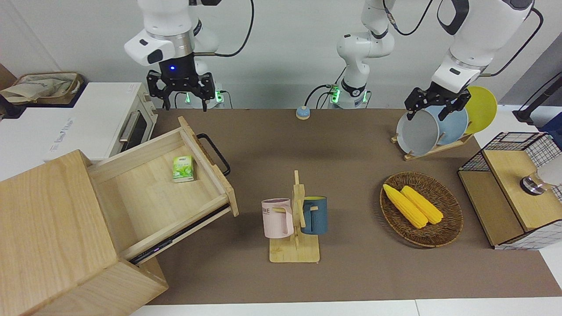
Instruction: Slide drawer open with right arm
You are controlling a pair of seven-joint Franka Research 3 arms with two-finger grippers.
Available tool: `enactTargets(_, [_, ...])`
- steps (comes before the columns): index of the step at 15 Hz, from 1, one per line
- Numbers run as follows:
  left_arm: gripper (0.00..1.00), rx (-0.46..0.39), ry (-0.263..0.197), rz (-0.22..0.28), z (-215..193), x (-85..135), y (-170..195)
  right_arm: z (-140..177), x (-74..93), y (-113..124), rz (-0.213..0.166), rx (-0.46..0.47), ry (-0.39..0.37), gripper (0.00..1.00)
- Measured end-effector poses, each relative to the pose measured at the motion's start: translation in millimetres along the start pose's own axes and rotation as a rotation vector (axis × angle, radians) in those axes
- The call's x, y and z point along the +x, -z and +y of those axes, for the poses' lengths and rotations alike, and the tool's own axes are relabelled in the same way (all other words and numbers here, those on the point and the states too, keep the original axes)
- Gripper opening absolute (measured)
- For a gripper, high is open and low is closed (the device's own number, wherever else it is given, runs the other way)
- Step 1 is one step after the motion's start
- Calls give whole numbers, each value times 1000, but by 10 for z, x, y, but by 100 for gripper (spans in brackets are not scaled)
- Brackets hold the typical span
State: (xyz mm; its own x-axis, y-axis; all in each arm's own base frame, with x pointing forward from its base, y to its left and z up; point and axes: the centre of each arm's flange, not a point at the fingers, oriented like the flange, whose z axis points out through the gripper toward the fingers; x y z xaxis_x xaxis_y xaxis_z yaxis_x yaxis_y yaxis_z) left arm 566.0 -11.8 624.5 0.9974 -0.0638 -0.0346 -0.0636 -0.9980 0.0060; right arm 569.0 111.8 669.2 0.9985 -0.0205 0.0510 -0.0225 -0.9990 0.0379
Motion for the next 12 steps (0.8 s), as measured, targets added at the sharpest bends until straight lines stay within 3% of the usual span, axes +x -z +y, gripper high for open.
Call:
enactTargets(4, [100,0,0,0,0,0,0,619,89,-51,-17,44,-80,99])
enactTargets(12, [100,0,0,0,0,0,0,920,228,-493,-9,24,-136,99])
